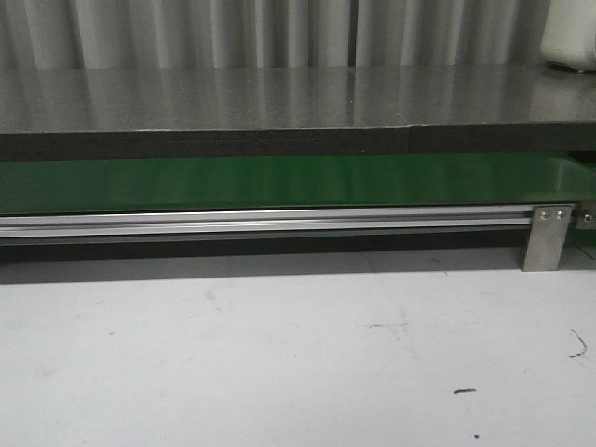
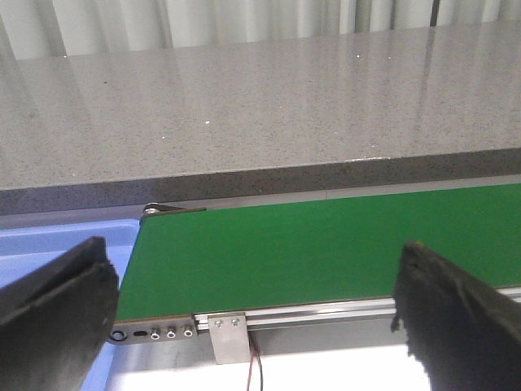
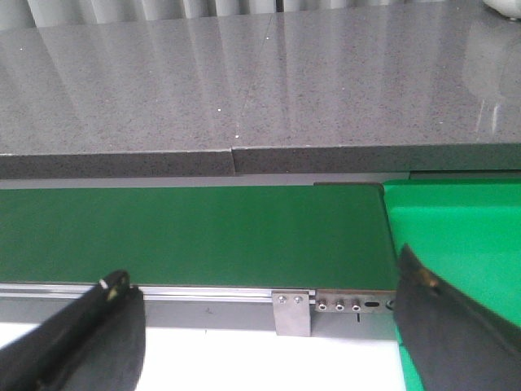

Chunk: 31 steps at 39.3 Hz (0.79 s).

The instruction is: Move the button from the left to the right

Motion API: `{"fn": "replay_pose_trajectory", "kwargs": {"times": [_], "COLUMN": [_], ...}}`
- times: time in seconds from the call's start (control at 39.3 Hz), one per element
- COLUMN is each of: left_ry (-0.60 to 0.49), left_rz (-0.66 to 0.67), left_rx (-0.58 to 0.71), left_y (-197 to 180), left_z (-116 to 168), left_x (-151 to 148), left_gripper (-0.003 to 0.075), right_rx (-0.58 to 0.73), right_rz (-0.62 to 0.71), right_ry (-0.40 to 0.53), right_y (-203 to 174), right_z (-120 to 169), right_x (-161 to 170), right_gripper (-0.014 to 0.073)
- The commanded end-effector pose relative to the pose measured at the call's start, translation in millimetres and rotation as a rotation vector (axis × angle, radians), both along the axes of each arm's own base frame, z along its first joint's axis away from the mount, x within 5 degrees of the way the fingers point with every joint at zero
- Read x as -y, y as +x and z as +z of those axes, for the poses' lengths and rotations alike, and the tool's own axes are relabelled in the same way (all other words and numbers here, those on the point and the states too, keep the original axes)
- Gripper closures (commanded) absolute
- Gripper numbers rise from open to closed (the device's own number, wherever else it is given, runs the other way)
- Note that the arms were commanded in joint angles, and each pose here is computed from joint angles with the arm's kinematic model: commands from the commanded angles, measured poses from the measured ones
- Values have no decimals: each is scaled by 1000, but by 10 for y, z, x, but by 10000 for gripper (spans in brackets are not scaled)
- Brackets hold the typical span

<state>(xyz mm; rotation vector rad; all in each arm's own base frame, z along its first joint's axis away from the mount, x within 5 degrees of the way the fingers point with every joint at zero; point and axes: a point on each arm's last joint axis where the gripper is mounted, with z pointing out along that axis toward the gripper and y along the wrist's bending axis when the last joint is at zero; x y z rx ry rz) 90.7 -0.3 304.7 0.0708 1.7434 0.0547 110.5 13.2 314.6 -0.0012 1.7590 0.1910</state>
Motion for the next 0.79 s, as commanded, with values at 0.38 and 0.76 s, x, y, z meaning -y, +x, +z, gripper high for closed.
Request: {"fn": "replay_pose_trajectory", "kwargs": {"times": [0.38, 0.76], "left_ry": [-34, -47], "left_rz": [-2, 67], "left_rx": [25, -344], "left_y": [387, 1581], "left_z": [355, 413], "left_x": [7, -156], "left_gripper": [145, 145], "right_rx": [109, 108], "right_rz": [-29, -29], "right_ry": [13, 13], "right_y": [18, 18], "right_z": [189, 189], "right_x": [26, 26], "right_gripper": [-50, -50]}}
